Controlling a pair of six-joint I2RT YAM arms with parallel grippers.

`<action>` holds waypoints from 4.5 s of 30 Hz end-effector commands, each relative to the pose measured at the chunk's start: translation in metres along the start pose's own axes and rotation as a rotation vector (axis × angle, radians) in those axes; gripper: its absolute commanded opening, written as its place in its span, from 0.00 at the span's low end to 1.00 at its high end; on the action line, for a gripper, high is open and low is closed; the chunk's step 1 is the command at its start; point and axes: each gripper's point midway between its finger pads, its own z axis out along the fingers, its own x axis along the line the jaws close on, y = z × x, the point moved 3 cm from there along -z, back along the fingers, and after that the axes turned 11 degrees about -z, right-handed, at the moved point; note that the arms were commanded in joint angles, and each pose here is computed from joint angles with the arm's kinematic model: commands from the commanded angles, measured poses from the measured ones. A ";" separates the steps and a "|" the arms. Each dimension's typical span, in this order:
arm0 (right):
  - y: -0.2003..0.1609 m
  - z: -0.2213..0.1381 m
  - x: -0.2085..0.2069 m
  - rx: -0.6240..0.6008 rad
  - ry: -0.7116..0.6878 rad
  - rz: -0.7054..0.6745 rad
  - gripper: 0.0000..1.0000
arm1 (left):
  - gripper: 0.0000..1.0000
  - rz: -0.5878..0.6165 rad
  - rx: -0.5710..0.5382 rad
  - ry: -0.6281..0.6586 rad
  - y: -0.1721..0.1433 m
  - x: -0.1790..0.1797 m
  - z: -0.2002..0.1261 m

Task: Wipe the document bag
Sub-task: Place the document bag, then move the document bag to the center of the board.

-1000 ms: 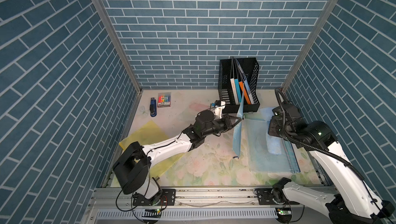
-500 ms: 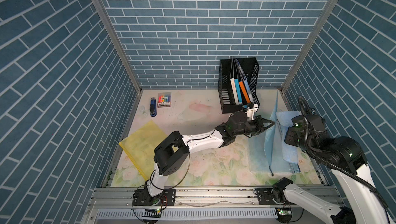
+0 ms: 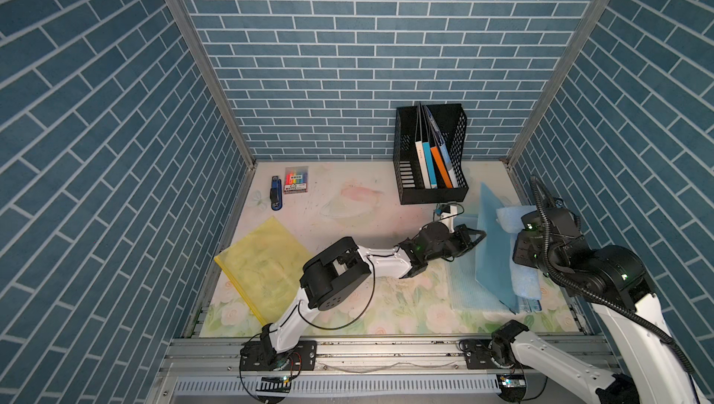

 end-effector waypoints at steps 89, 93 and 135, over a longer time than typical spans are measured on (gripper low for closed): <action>-0.003 0.106 0.207 0.216 0.396 -0.164 0.00 | 0.73 0.006 -0.433 1.093 0.135 0.183 -0.438; -0.004 0.105 0.207 0.220 0.400 -0.163 0.00 | 0.72 0.042 -0.323 1.111 0.122 0.189 -0.413; -0.021 0.115 0.254 0.282 0.556 -0.297 0.00 | 0.81 -0.248 -0.881 0.775 0.110 0.115 -0.497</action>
